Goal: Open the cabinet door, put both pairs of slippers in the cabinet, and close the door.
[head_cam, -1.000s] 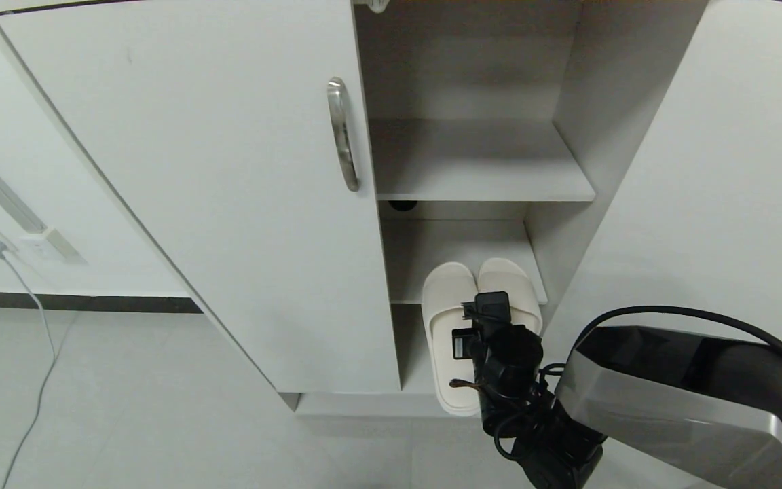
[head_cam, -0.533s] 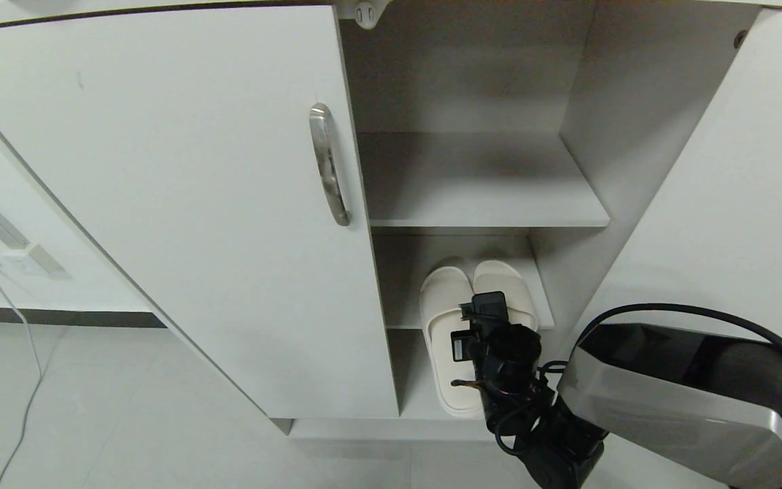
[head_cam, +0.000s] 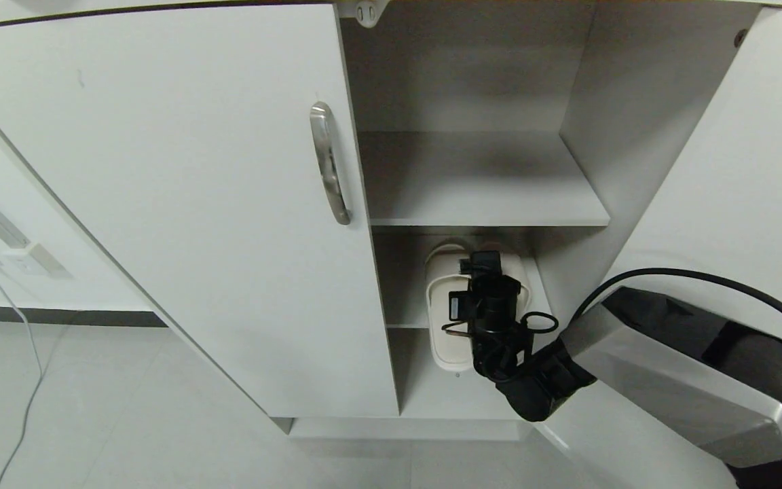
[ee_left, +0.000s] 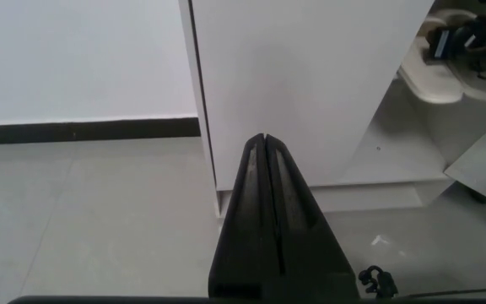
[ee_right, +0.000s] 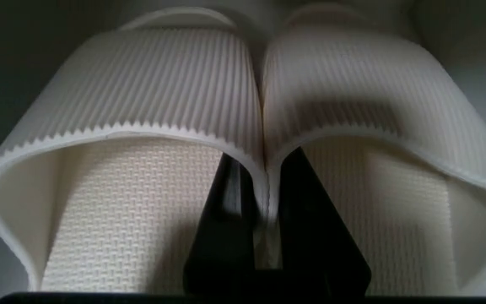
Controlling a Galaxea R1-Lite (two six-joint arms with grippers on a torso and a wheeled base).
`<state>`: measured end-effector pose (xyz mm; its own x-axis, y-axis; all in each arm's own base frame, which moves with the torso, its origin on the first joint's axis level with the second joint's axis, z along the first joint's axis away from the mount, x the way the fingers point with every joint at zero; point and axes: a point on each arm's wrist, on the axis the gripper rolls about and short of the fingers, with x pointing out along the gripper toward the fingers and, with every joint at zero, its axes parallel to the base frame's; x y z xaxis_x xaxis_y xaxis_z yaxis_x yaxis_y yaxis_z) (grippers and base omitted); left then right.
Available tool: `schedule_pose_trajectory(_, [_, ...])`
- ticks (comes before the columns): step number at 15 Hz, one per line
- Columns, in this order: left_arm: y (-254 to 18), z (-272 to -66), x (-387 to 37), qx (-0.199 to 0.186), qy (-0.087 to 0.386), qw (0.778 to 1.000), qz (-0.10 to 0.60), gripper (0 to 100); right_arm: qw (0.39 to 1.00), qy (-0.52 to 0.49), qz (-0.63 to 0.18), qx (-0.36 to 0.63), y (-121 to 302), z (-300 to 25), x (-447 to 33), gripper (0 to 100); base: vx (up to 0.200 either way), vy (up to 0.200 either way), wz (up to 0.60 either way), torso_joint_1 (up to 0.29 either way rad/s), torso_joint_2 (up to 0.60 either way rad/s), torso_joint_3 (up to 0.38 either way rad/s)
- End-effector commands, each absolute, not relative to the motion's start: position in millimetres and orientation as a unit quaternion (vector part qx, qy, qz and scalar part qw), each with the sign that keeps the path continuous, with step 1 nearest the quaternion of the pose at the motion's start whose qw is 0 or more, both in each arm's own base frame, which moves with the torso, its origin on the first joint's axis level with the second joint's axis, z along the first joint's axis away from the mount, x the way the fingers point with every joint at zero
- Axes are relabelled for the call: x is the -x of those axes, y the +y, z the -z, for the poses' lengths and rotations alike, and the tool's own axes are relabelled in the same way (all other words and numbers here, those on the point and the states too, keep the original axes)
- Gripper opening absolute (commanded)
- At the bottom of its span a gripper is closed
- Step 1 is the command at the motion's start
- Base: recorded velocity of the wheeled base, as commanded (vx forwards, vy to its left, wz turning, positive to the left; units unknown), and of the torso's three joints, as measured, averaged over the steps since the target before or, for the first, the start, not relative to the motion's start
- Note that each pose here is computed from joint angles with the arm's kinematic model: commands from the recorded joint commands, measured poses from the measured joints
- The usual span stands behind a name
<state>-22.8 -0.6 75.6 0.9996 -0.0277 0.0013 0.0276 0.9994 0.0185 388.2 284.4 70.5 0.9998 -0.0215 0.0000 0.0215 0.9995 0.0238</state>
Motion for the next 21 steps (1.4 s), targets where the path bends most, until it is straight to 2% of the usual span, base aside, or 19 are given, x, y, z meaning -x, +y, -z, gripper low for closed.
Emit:
schedule_pose_trajectory(1, [-0.6, -75.7, 22.7, -0.009, 0.000, 1.000, 0.014, 0, 0.999, -0.009, 0.023, -0.021, 282.7, -77.2, -406.3, 0, 0.000, 0.000, 0.00, 0.000, 0.00, 0.000])
schedule_pose_trajectory(10, [-0.6, -75.7, 22.7, -0.009, 0.000, 1.000, 0.014, 0, 1.000, -0.014, -0.011, -0.020, 285.0, -89.9, -425.2, 0, 0.000, 0.000, 0.00, 0.000, 0.00, 0.000])
schedule_pose_trajectory(17, [-0.6, -75.7, 22.7, -0.008, 0.000, 1.000, 0.012, 0, 1.000, 0.000, -0.007, -0.010, 287.6, -80.2, -433.2, 0, 0.000, 0.000, 0.00, 0.000, 0.00, 0.000])
schedule_pose_trajectory(18, [-0.6, -75.7, 22.7, -0.008, 0.000, 1.000, 0.012, 0, 1.000, 0.000, -0.007, -0.011, 287.6, -80.2, -433.2, 100, 0.000, 0.000, 0.00, 0.000, 0.00, 0.000])
schedule_pose_trajectory(21, [-0.6, -75.7, 22.7, -0.007, 0.000, 1.000, 0.012, 0, 1.000, 0.004, -0.006, -0.008, 286.6, -79.6, -429.1, 100, 0.000, 0.000, 0.00, 0.000, 0.00, 0.000])
